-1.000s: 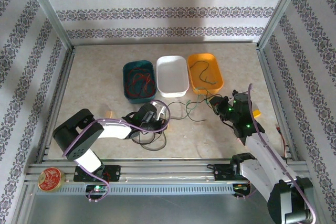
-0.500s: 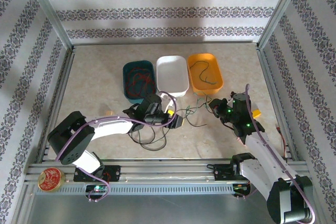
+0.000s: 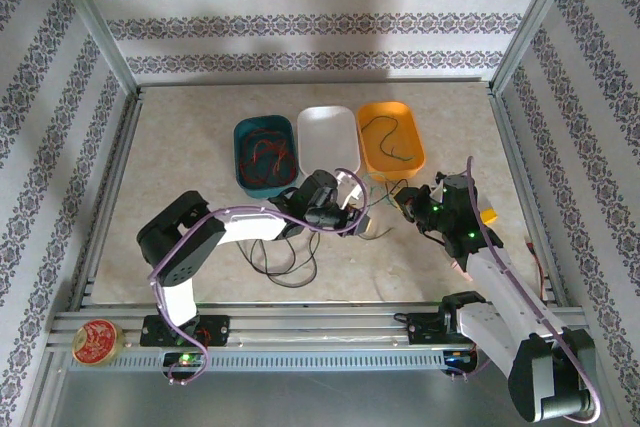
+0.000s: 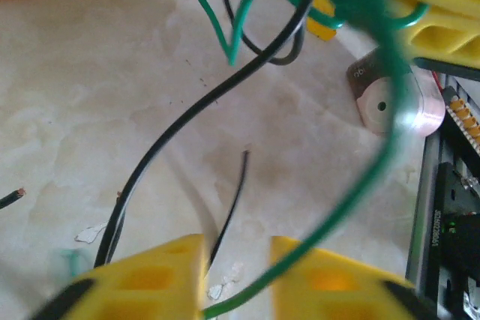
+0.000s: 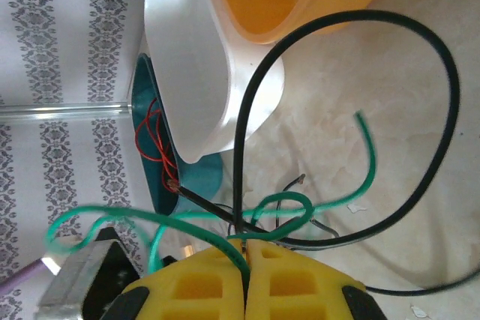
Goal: Untangle the cables
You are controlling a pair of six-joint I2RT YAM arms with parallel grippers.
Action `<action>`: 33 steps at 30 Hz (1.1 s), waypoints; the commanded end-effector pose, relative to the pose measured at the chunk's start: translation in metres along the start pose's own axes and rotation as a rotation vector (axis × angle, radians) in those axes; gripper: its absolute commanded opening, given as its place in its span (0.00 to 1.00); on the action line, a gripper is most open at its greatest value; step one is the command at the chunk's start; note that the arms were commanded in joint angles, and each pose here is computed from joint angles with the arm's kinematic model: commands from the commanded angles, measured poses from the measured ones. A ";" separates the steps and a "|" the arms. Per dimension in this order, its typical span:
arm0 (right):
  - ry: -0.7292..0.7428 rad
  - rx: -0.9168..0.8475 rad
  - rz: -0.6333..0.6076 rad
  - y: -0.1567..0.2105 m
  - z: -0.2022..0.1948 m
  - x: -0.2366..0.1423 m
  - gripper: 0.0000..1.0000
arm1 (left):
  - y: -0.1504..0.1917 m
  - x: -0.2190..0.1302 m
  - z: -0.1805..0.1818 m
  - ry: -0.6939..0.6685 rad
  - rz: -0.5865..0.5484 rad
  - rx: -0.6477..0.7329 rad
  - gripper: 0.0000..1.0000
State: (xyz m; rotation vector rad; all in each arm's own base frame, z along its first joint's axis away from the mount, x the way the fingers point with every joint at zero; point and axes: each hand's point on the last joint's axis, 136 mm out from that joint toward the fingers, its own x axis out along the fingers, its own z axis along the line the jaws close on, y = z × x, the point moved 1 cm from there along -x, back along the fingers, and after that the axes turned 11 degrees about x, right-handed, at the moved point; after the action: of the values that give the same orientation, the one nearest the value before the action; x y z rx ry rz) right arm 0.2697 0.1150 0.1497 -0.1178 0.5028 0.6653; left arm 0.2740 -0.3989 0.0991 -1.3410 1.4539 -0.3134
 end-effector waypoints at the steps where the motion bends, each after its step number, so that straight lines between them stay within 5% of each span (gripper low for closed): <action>1: -0.072 -0.010 0.005 0.001 0.026 -0.003 0.00 | -0.026 -0.002 -0.007 0.015 -0.125 -0.003 0.00; 20: -0.099 0.105 -0.215 -0.048 0.017 -0.020 0.00 | 0.046 -0.069 0.005 -0.096 -0.033 -0.058 0.00; 33: 0.192 0.236 -0.190 -0.027 -0.086 -0.014 0.00 | -0.076 -0.115 0.001 -0.147 -0.364 0.021 0.00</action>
State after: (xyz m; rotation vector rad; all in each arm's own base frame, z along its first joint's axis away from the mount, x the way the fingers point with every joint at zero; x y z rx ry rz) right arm 0.2611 0.0692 0.1067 -0.0248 0.6418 0.4410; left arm 0.2676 -0.3193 0.1785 -1.5518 1.1714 -0.3667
